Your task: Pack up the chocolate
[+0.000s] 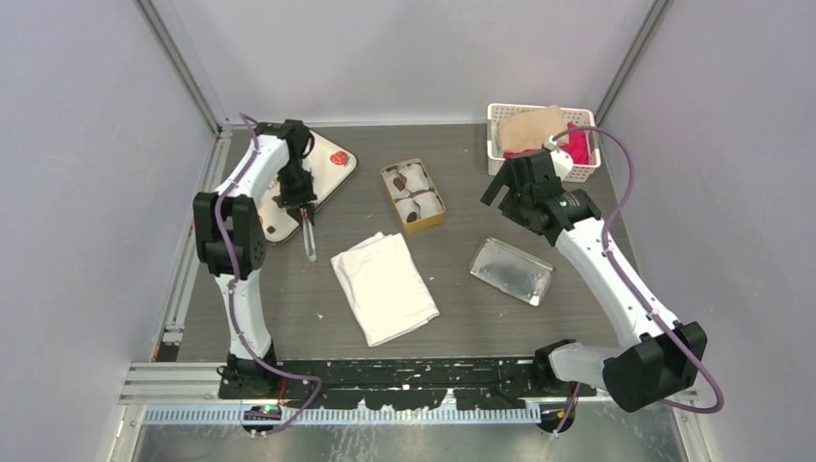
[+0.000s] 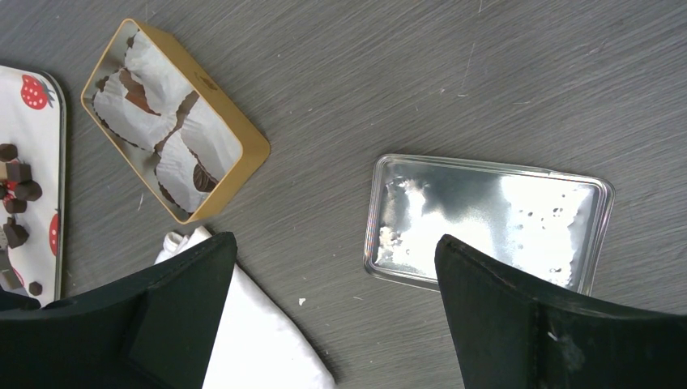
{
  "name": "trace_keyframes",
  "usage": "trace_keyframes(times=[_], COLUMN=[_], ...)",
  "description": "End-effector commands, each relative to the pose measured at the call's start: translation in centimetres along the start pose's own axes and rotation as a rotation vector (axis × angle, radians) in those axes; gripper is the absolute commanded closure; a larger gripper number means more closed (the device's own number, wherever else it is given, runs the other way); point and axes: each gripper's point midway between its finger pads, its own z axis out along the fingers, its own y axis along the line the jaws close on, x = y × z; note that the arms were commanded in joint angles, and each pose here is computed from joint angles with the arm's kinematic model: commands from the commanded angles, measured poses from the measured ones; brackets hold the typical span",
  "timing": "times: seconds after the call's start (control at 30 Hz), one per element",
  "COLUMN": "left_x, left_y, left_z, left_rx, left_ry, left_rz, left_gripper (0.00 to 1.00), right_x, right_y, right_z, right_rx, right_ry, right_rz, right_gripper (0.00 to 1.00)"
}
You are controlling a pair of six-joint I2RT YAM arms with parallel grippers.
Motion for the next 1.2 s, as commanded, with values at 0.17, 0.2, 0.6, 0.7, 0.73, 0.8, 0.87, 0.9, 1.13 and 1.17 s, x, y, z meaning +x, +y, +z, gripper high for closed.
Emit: trace_keyframes(times=[0.17, 0.2, 0.6, 0.7, 0.73, 0.8, 0.87, 0.9, 1.13, 1.17], left_x=[-1.4, -1.4, -1.7, -1.9, -2.0, -2.2, -2.4, -2.6, -3.3, -3.4], left_y=[0.3, 0.3, -0.9, -1.1, -1.1, -1.1, -0.8, -0.8, -1.1, -1.2], left_z=[0.6, 0.7, 2.1, 2.3, 2.3, 2.5, 2.6, 2.6, 2.7, 2.7], left_rx=[0.022, 0.024, 0.087, 0.095, 0.097, 0.101, 0.086, 0.081, 0.088, 0.094], left_ry=[-0.030, -0.028, 0.008, 0.008, 0.008, 0.009, 0.005, 0.002, 0.002, 0.000], left_rz=[-0.087, -0.088, -0.123, -0.136, -0.144, -0.158, -0.174, -0.177, -0.199, -0.199], left_gripper=[0.75, 0.75, 0.68, 0.68, 0.68, 0.67, 0.66, 0.66, 0.62, 0.62], right_x=[-2.0, -2.1, -2.0, -1.9, -1.9, -2.0, -2.0, -2.0, -1.4, -1.5], right_y=[1.4, 1.4, 1.5, 1.5, 1.5, 1.5, 1.6, 1.6, 1.7, 1.7], right_z=[-0.8, -0.8, -0.4, -0.3, -0.3, -0.3, -0.3, -0.2, 0.3, 0.2], right_rx=[-0.047, -0.048, -0.042, -0.041, -0.041, -0.041, -0.045, -0.043, -0.049, -0.049], right_ry=[-0.055, -0.054, -0.050, -0.048, -0.047, -0.049, -0.050, -0.049, -0.033, -0.033], right_rz=[0.024, 0.022, 0.013, 0.012, 0.011, 0.012, 0.015, 0.014, 0.021, 0.022], right_gripper=[0.02, 0.02, 0.02, 0.02, 0.02, 0.02, 0.02, 0.02, 0.02, 0.02])
